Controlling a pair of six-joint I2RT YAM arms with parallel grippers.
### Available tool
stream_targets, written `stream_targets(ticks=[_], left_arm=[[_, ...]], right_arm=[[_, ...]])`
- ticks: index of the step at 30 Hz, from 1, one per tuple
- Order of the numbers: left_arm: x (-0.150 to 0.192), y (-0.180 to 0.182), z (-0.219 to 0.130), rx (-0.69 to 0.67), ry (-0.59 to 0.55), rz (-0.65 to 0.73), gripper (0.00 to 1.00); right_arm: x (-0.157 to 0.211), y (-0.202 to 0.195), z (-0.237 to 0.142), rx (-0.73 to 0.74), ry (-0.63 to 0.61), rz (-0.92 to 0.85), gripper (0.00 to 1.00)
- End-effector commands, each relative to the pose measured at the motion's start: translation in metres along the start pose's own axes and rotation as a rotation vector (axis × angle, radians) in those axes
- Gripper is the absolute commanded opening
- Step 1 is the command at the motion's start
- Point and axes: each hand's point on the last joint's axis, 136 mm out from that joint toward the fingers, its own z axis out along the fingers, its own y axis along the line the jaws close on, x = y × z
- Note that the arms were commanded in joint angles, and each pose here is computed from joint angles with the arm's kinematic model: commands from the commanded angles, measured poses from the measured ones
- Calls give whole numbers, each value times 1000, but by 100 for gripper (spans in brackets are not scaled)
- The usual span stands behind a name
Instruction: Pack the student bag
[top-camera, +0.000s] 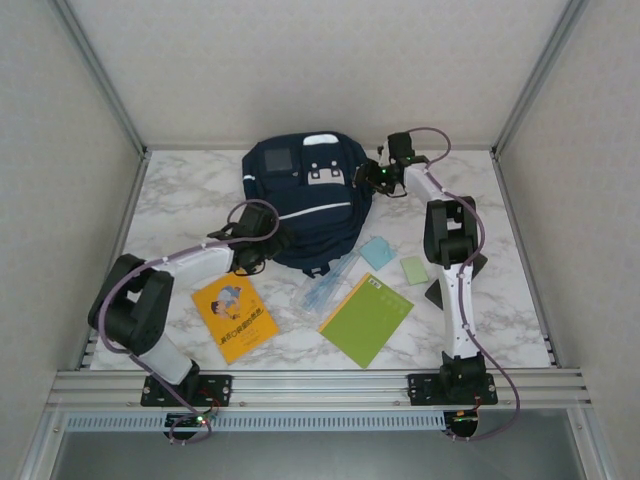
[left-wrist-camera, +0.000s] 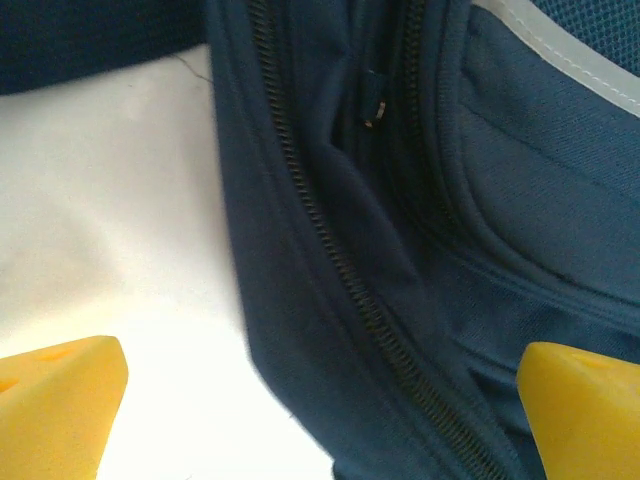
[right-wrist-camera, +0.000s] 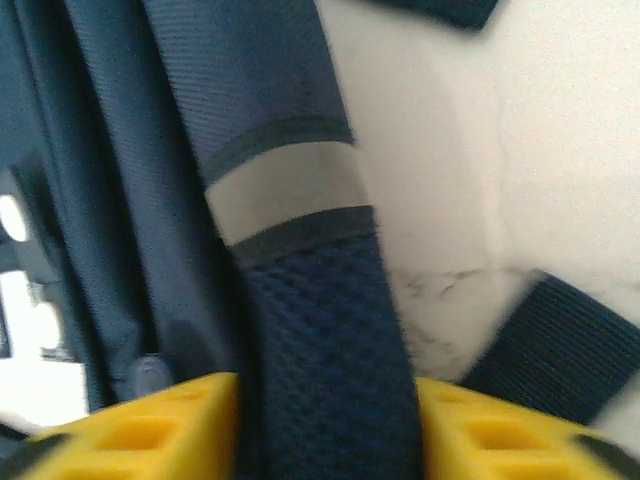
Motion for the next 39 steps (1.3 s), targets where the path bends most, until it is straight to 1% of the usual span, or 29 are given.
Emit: stream_targets(ticks=[1,2,3,5,10,14,16,18,21,24,28,30,32,34,36,39], left_arm=[[-23,-28,13,62,-78,-50,100],[-33,-30,18,49,-112,-36,100],[-43,-33,22,36,-151,-18,100],[-62,-37,32,14,-195,-12,100],[-113,-61,54,46,-272,-19,100],[-160,-82,61,31,-343,44,100],[-180,-89,58,28,-357,58,100],[-189,-89,51,15,-347,102,100],[-192,-88,27,-29,-335,228,100],[-175,-85,-12,-42,-285,316,99],[-119,-95,-64,31,-226,431,97],[-93,-100,-81,65,-203,464,94],[-64,-108,-88,125,-163,466,90],[-37,-118,-86,189,-124,470,84],[-11,-131,-79,227,-90,492,79],[27,-154,-63,269,-56,566,68]], right_arm=[[4,44,-29,-138,10,5,12],[7,48,-38,-141,1,0,1],[11,49,-47,-133,-4,1,0],[23,49,-63,-118,-3,8,0],[66,48,-96,-124,26,71,0],[92,57,-107,-194,34,151,0],[97,63,-113,-215,30,182,0],[97,69,-120,-236,19,210,0],[95,80,-127,-242,6,244,0],[94,89,-125,-228,-2,285,0],[93,95,-110,-218,-5,369,0],[91,97,-104,-204,-13,391,0],[87,99,-100,-194,-22,407,0],[83,102,-98,-192,-26,420,0],[80,105,-97,-189,-29,438,0],[78,114,-98,-203,-27,449,0]])
